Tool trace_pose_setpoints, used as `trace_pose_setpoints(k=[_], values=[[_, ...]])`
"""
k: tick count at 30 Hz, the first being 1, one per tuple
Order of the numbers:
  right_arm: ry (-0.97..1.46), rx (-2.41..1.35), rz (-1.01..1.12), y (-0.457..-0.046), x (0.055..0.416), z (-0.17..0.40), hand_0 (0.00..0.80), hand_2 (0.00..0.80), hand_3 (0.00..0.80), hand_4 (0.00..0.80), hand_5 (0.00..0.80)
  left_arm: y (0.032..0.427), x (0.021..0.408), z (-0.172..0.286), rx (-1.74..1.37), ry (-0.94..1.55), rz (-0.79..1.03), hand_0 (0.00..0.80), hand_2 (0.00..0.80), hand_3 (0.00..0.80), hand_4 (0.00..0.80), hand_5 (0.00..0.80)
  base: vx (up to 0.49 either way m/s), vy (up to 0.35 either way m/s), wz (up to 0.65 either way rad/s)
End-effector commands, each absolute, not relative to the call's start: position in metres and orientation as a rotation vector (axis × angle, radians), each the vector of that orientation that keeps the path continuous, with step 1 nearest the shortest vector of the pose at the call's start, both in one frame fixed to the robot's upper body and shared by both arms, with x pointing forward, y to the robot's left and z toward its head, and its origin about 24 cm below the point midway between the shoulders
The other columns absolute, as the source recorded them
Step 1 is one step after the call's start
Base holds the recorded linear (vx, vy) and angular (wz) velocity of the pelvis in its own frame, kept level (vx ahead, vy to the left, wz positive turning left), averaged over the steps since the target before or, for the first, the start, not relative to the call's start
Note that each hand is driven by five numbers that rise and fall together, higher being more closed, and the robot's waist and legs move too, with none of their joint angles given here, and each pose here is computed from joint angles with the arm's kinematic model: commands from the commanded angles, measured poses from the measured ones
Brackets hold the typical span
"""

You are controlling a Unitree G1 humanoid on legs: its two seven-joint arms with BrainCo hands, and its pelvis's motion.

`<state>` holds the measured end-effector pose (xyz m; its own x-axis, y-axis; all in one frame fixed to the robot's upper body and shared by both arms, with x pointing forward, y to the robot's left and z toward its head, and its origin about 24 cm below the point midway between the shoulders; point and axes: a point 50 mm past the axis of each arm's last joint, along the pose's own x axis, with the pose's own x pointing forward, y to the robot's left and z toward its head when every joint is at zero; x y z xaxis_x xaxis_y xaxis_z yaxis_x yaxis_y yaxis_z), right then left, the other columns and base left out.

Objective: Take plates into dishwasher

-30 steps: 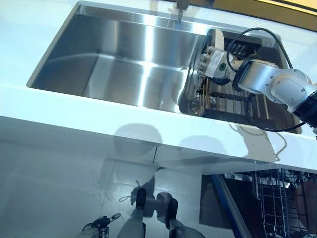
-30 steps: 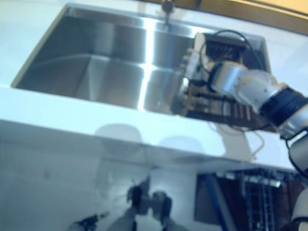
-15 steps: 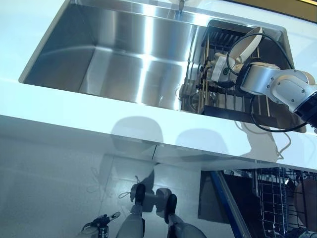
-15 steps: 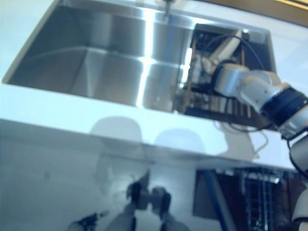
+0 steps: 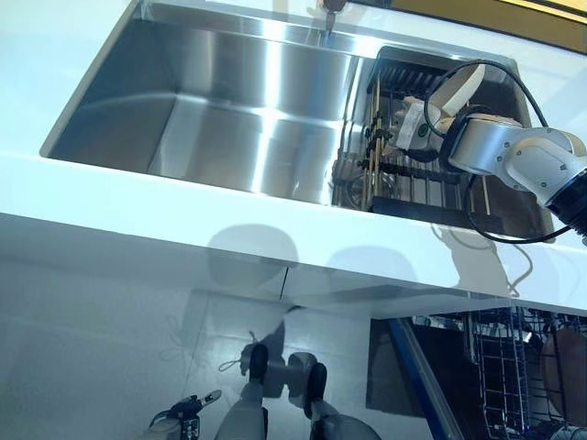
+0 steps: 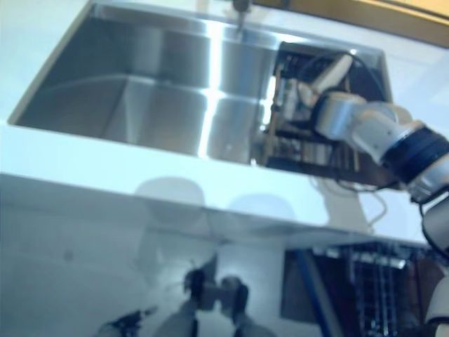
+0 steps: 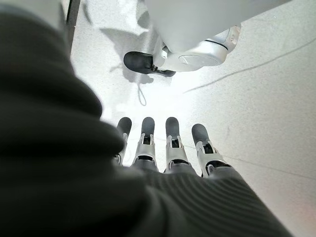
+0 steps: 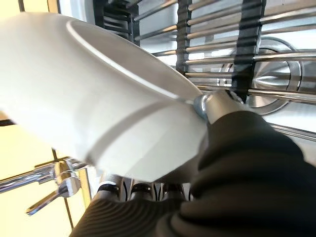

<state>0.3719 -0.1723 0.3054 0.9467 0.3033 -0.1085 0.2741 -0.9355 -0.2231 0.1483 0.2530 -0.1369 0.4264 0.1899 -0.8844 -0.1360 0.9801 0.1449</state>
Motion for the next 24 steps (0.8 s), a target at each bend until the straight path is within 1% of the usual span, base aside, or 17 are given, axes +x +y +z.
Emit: trace_pose_setpoints(k=[1,6,11,15,24], values=[[-0.406,-2.781,-0.017,-0.185,0.37,0.337,0.8,0.8,0.8,0.8,0.8,0.26,0.139,-0.14,0.082,1.154,0.221,0.0,0.0,0.0,0.0,0.0,0.0,0.0,0.0],[-0.424,-2.694,-0.064,-0.188,0.368,0.346,0.8,0.8,0.8,0.8,0.8,0.258,0.135,-0.142,0.091,1.171,0.22,0.0,0.0,0.0,0.0,0.0,0.005,0.003,-0.01],[-0.446,-2.539,-0.098,-0.19,0.366,0.356,0.8,0.8,0.8,0.8,0.8,0.257,0.135,-0.142,0.094,1.178,0.22,0.0,0.0,0.0,0.0,0.0,0.021,0.022,-0.11],[-0.461,-2.346,-0.119,-0.194,0.364,0.365,0.8,0.8,0.8,0.8,0.8,0.253,0.133,-0.144,0.096,1.186,0.212,0.0,0.0,0.0,0.0,0.0,0.037,0.033,-0.03],[-0.429,-2.089,-0.268,-0.218,0.36,0.386,0.8,0.8,0.8,0.8,0.8,0.251,0.12,-0.149,0.12,1.227,0.191,0.0,0.0,0.0,0.0,0.0,0.047,0.028,-0.1]])
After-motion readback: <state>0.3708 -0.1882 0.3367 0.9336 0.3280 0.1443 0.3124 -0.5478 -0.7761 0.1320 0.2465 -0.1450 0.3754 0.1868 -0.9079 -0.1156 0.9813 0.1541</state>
